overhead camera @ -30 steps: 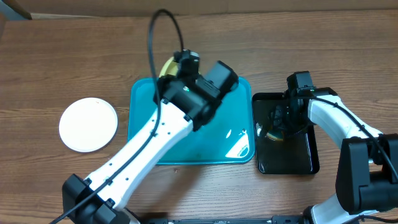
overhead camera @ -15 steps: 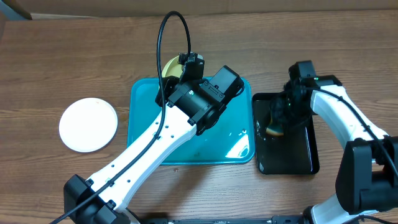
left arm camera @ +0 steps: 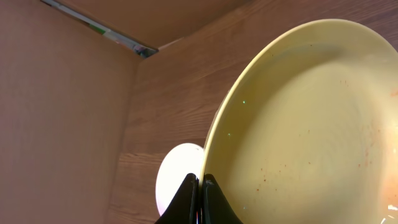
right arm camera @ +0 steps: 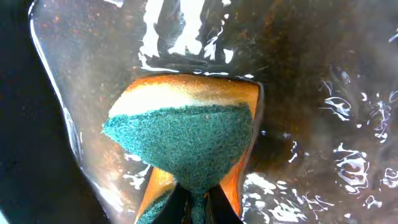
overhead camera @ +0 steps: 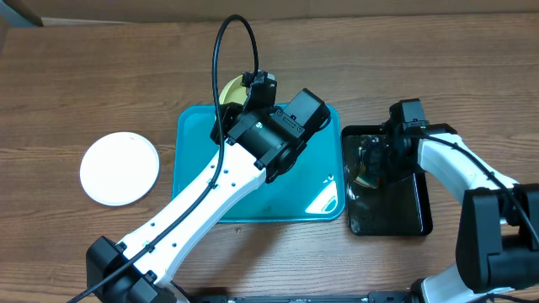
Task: Clean dirty plates on tray and stack at the side
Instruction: 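Lift the yellow plate with the left gripper and carry it left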
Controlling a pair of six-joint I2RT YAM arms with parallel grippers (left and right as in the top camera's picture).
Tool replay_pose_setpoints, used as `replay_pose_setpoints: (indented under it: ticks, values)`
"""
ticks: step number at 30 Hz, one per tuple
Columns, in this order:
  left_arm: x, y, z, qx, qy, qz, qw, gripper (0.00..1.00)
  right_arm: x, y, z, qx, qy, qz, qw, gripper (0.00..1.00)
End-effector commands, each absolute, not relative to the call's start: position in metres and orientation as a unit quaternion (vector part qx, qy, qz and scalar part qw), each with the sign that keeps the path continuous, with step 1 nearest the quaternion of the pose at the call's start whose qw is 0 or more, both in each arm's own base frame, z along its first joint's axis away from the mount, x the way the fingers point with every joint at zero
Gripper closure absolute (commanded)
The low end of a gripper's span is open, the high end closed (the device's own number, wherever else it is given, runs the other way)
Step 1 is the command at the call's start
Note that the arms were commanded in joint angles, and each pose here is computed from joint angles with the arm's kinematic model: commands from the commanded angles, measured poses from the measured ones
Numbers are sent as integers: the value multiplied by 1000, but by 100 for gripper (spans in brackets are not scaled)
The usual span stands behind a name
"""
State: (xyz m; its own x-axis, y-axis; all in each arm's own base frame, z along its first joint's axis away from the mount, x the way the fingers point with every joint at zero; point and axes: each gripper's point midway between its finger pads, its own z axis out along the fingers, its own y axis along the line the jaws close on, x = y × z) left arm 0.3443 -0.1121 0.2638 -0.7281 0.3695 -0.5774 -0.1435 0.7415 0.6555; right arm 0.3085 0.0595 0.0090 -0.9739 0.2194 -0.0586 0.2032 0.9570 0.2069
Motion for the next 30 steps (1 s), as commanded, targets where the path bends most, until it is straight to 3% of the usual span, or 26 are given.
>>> replay_pose_setpoints:
  ticks: [1, 9, 20, 30]
  values:
    - [345, -110, 270, 50, 852, 360, 377, 96, 315, 59, 26, 112, 987, 101, 47, 96]
    - [344, -108, 268, 53, 854, 360, 371, 96, 343, 61, 98, 107, 985, 108, 83, 96]
    - [344, -88, 244, 13, 896, 313, 314, 96, 300, 57, 27, 115, 989, 93, 12, 96]
    - [335, -41, 220, -83, 942, 233, 225, 96, 313, 59, 6, 112, 986, 104, 65, 96]
